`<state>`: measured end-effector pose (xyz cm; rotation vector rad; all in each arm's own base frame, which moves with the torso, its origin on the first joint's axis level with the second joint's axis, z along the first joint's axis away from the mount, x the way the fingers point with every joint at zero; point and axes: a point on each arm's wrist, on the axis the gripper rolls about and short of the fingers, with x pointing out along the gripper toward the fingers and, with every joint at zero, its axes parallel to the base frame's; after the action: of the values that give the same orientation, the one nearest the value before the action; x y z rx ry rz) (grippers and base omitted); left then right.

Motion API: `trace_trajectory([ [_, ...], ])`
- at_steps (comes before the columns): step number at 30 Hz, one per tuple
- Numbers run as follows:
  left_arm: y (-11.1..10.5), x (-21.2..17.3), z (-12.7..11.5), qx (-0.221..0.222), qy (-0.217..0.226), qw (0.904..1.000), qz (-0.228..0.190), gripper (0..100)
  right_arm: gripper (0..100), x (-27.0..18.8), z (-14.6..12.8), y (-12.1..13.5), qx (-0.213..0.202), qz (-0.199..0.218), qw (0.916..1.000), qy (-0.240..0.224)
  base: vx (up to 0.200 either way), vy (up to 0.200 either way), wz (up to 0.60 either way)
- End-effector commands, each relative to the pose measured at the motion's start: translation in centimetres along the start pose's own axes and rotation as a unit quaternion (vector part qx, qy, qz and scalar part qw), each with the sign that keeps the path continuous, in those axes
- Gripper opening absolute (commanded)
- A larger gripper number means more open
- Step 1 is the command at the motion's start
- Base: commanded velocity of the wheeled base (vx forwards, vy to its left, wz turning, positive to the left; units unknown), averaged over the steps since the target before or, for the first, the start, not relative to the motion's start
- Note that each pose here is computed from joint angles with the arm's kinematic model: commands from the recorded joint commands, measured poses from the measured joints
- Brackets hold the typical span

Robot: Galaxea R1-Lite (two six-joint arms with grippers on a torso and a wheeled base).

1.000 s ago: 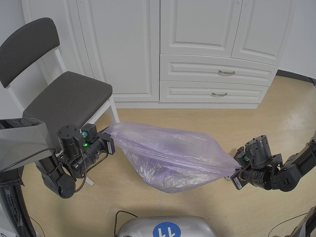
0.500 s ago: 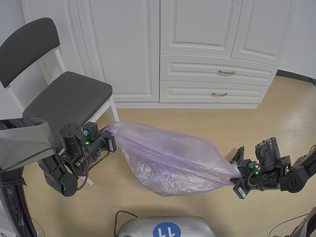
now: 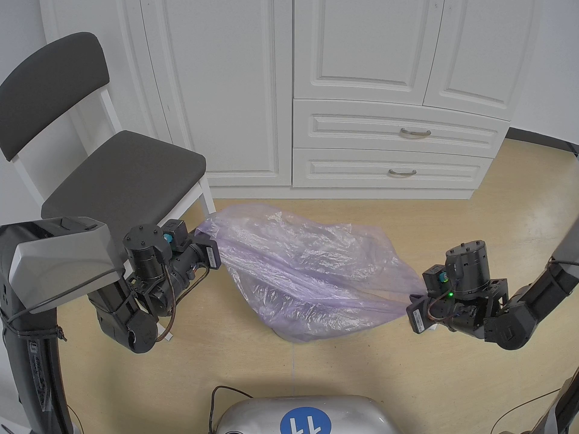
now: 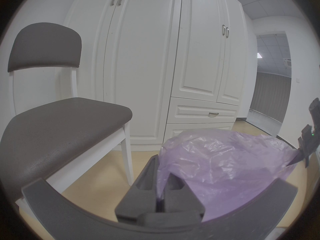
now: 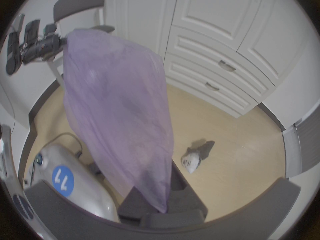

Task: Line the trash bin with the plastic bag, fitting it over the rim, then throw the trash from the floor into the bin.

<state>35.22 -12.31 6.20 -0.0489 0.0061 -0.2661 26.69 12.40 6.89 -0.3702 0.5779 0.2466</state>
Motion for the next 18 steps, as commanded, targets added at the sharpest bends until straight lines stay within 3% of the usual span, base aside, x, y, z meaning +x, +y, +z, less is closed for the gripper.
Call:
trace_trajectory([
  [1, -0.6, 0.6, -0.3, -0.008, -0.004, 1.0, -0.001, 0, 0, 2.7, -0.8, 2.0, 0.008, 0.005, 0.9999, -0.002, 0.0, 0.0, 0.0],
  [10, -3.4, 0.7, -2.1, -0.033, 0.017, 0.9987, -0.035, 0, 0, 6.4, -1.5, 3.7, 0.026, -0.001, 0.9963, -0.082, 0.0, 0.0, 0.0],
  [15, -3.9, 0.7, -2.7, -0.032, 0.025, 0.9983, -0.041, 0, 0, 7.1, -1.9, 4.4, 0.029, 0.006, 0.9963, -0.08, 0.0, 0.0, 0.0],
  [18, -3.9, 0.6, -3.1, -0.031, 0.032, 0.9982, -0.04, 0, 0, 7.9, -1.9, 5.5, 0.057, 0.017, 0.9949, -0.081, 0.0, 0.0, 0.0],
])
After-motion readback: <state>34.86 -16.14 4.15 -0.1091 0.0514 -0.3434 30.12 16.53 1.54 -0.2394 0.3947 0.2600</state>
